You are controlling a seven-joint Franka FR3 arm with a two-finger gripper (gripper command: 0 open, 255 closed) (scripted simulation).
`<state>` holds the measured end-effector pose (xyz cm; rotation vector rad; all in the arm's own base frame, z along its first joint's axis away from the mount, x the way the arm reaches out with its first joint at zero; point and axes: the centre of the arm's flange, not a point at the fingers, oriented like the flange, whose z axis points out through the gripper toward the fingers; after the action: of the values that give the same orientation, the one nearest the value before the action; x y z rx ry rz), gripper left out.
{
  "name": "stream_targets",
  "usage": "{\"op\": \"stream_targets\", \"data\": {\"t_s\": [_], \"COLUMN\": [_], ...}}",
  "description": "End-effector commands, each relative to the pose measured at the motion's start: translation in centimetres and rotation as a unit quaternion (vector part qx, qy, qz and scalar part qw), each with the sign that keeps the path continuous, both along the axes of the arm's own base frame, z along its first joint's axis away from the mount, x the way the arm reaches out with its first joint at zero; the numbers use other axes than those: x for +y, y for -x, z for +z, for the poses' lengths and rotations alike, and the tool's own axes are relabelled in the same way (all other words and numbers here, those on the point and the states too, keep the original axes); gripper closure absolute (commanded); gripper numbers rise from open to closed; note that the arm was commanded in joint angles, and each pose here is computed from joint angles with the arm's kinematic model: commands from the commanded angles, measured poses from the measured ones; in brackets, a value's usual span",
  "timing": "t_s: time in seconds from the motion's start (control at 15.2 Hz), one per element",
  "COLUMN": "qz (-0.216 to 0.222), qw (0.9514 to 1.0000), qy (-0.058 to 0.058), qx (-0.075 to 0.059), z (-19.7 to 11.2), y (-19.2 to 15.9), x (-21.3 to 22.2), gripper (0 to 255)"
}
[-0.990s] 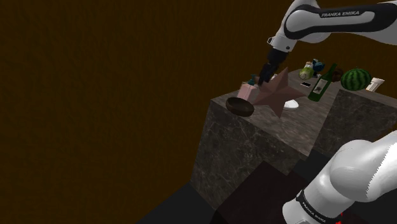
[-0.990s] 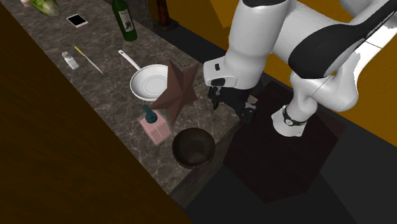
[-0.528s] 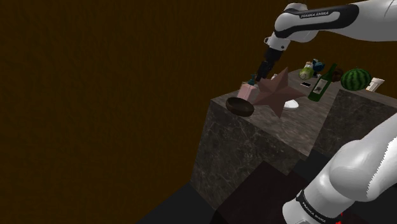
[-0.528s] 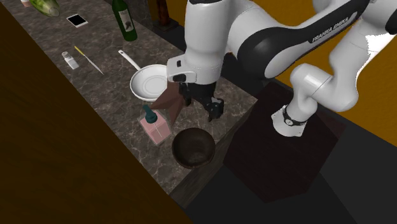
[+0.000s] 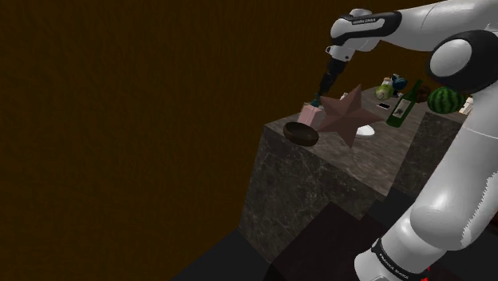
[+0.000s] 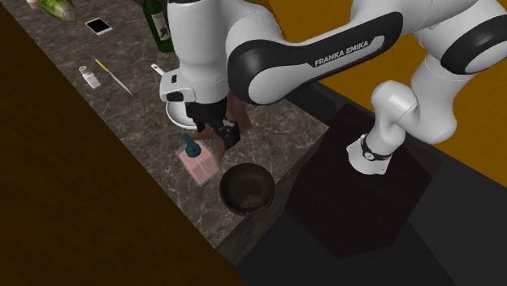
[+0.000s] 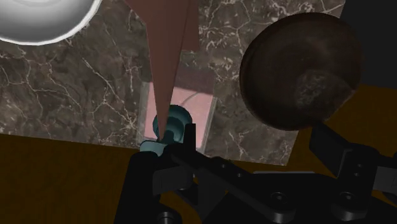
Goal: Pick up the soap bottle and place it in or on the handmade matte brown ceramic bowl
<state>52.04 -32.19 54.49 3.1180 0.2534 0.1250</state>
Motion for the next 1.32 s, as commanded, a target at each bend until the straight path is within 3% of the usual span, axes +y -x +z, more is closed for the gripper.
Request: {"op": "stream_targets", "data": {"t_s": [0.0, 0.26, 0.79, 1.25], "qz": [0.007, 0.017, 0.017, 0.017], "qw": [1.0, 0.9999, 0.9999, 0.9999], "qy": [0.001, 0.004, 0.004, 0.004], "qx": [-0.001, -0.001, -0.001, -0.001], "z": [-0.3, -0.6, -4.6, -4.6], "y": [-1.5, -4.3, -4.6, -4.6], "x": [-2.0, -5.6, -5.6, -5.6], "gripper": [0, 0, 0, 0]}}
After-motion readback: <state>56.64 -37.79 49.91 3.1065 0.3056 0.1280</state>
